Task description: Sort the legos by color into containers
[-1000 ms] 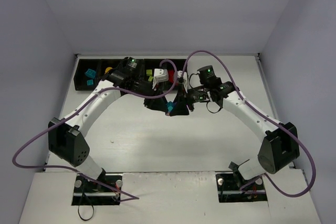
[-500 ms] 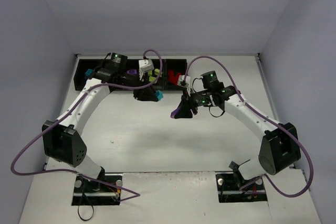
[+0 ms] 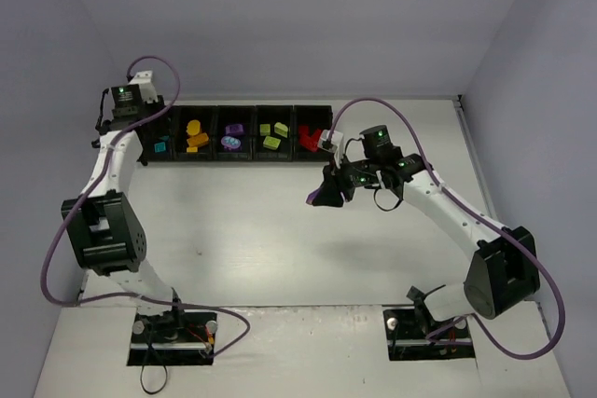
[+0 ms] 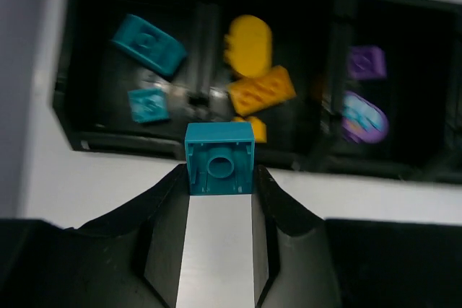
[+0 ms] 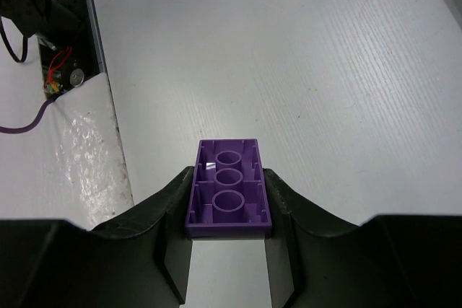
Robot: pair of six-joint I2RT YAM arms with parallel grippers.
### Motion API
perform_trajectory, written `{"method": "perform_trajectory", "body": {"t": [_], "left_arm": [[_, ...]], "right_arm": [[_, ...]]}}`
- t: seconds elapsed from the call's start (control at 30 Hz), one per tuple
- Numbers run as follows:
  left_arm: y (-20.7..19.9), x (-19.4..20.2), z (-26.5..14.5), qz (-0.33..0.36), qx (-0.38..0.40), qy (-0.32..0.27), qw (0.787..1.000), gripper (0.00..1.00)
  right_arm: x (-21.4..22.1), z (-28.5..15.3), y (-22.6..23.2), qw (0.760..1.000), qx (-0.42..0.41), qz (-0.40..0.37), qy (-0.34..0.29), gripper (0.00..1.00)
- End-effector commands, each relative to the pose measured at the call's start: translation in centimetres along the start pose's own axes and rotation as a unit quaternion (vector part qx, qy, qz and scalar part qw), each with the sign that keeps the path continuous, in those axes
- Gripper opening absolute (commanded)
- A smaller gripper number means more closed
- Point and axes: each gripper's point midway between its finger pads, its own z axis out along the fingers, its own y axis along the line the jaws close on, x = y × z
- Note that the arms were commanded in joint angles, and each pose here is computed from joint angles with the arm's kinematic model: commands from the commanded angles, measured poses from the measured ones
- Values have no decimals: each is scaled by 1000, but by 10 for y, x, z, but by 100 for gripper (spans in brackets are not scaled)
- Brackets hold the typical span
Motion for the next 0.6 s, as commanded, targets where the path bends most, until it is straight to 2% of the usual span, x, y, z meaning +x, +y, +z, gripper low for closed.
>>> {"method": "perform_trajectory", "body": {"t": [0.0,0.17,0.23,0.33,0.37,0.47,0.5,0.57], "left_arm": [[51,-65,5,-41,-102,-89,990,0],[89,-54,50,-55,-137,-54,988,2],[95,-50,67,-56,-140,-40,988,11],[102,-46,82,-56,-144,-28,988,17],[105,-46,83,-57,-146,-28,987,26],[107,-48,86,-51,-144,-28,988,37],[107,-48,85,-48,-145,-26,988,44],[108,-49,83,-44,-146,-27,988,48]], "right_arm": [[-32,-12,5,998,16,-38,-41,0],[-37,-12,4,998,15,-38,-49,0],[-39,-11,4,998,16,-39,-51,0],[-40,-10,0,998,21,-36,-49,0],[-39,-10,0,998,20,-35,-48,0],[-39,-9,0,998,20,-32,-48,0],[-39,-9,-1,998,21,-33,-47,0],[-40,-9,-2,998,22,-32,-47,0]]}}
